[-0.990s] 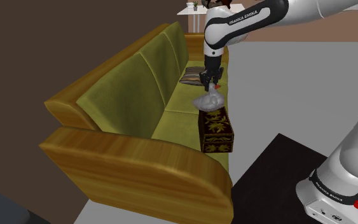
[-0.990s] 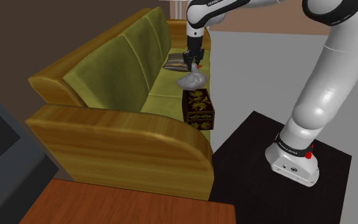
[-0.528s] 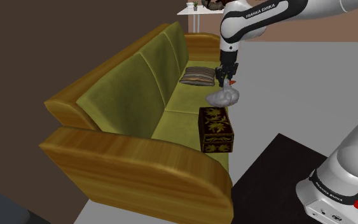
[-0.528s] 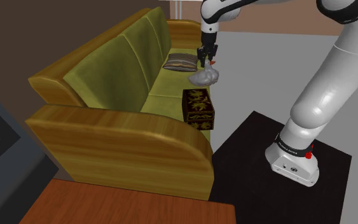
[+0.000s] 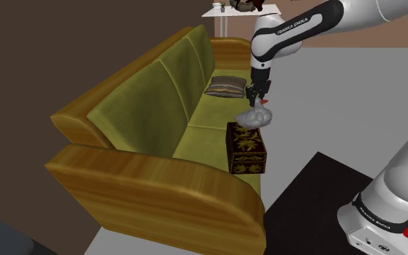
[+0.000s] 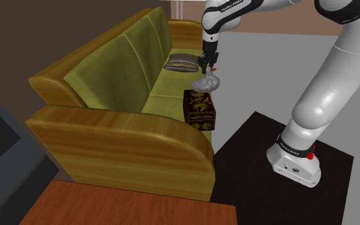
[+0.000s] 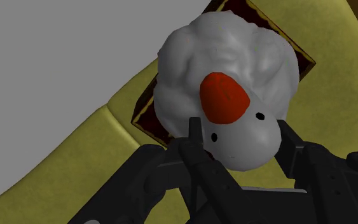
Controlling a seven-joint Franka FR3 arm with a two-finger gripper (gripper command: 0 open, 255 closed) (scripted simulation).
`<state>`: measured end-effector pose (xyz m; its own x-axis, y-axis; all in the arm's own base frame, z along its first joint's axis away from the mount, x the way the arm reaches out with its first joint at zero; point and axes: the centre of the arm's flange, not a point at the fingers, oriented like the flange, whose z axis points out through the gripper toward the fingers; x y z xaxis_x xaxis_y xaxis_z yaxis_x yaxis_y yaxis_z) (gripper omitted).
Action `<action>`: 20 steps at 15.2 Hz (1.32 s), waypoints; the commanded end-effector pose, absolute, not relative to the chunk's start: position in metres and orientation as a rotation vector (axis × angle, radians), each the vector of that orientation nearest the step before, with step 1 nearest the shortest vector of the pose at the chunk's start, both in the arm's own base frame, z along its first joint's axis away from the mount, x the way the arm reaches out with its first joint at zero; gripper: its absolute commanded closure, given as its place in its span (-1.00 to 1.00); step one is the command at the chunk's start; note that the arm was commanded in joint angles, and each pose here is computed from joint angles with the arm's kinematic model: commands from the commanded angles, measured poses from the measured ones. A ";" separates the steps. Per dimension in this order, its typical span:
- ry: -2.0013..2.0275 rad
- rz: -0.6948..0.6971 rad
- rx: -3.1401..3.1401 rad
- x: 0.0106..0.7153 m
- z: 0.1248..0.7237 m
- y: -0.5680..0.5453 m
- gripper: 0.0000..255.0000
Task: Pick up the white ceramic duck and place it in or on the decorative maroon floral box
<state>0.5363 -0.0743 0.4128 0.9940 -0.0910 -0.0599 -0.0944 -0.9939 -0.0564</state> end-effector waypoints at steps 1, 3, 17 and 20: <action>0.143 0.085 -3.078 0.536 0.403 -0.074 1.00; 0.143 0.085 -3.078 0.536 0.392 -0.074 1.00; 0.143 0.085 -3.078 0.536 0.337 -0.074 1.00; 0.143 0.085 -3.078 0.536 0.337 -0.074 1.00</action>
<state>0.5362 -0.0744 0.3400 0.9944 -0.0919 -0.0525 -0.0948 -0.9939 -0.0560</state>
